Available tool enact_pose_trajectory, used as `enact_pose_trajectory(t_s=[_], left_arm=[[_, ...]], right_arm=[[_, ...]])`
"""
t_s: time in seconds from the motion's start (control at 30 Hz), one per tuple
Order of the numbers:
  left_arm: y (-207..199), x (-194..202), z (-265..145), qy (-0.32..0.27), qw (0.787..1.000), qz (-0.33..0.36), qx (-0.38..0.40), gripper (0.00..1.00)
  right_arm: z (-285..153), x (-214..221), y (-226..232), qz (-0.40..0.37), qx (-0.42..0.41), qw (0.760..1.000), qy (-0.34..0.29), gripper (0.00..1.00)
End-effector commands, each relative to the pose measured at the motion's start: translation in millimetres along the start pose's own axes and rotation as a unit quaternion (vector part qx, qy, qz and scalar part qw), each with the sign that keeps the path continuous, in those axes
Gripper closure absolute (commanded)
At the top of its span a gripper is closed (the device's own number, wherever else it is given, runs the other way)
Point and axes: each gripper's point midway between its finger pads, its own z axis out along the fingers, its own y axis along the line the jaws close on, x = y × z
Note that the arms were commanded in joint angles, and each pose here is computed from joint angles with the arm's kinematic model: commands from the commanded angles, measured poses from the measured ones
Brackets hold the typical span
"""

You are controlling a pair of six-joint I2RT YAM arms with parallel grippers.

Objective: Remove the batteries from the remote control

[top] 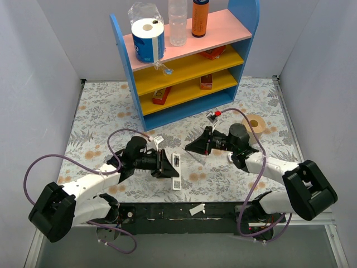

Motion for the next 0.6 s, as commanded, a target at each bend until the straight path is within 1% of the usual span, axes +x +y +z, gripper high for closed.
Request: enact_pose_trajectory(t_s=[0.0,0.03,0.07,0.1,0.13,0.17,0.2,0.27,0.3,0.37,0.4,0.43,0.47,0.5,0.57], left_arm=[[36,-33,-11,-0.081,0.989,-0.036,-0.116,1.00],[41,-37,-14,-0.093,0.986,-0.045,-0.130,1.00],[54,-44,-22,-0.114,0.979,-0.067,-0.158,1.00],[60,-47,-26,-0.123,0.975,-0.077,-0.167,1.00],[64,-49,-30,-0.130,0.972,-0.087,-0.174,1.00],[74,-56,-39,-0.148,0.965,-0.104,-0.188,1.00],[77,-58,-43,-0.154,0.963,-0.105,-0.196,1.00],[82,-64,-51,-0.167,0.958,-0.108,-0.208,1.00],[83,-66,-53,-0.169,0.958,-0.103,-0.208,1.00],[83,-71,-57,-0.172,0.957,-0.103,-0.210,1.00],[85,-72,-59,-0.173,0.956,-0.104,-0.214,1.00],[84,-76,-61,-0.175,0.955,-0.097,-0.218,1.00],[88,-76,-63,-0.175,0.953,-0.103,-0.225,1.00],[89,-78,-64,-0.176,0.952,-0.100,-0.229,1.00],[88,-83,-67,-0.182,0.951,-0.091,-0.231,1.00]], right_arm=[[-11,-6,-45,-0.001,0.161,0.987,0.027,0.78],[-21,6,-51,0.019,0.196,0.979,0.054,0.75],[-25,6,-54,0.016,0.218,0.974,0.065,0.72],[-33,8,-63,0.023,0.254,0.964,0.069,0.65],[-38,13,-65,0.033,0.274,0.958,0.079,0.64],[-50,32,-67,0.069,0.306,0.943,0.114,0.63],[-52,45,-65,0.070,0.321,0.935,0.131,0.60],[-59,68,-54,0.075,0.330,0.926,0.166,0.57],[-57,84,-46,0.070,0.335,0.921,0.187,0.53],[-58,98,-33,0.067,0.337,0.916,0.207,0.51],[-61,114,-24,0.075,0.351,0.905,0.228,0.49],[-62,119,-20,0.075,0.356,0.902,0.232,0.48],[-61,123,-14,0.071,0.356,0.901,0.238,0.46],[-59,131,-5,0.051,0.355,0.900,0.248,0.40],[-55,136,9,0.040,0.348,0.903,0.249,0.35]])
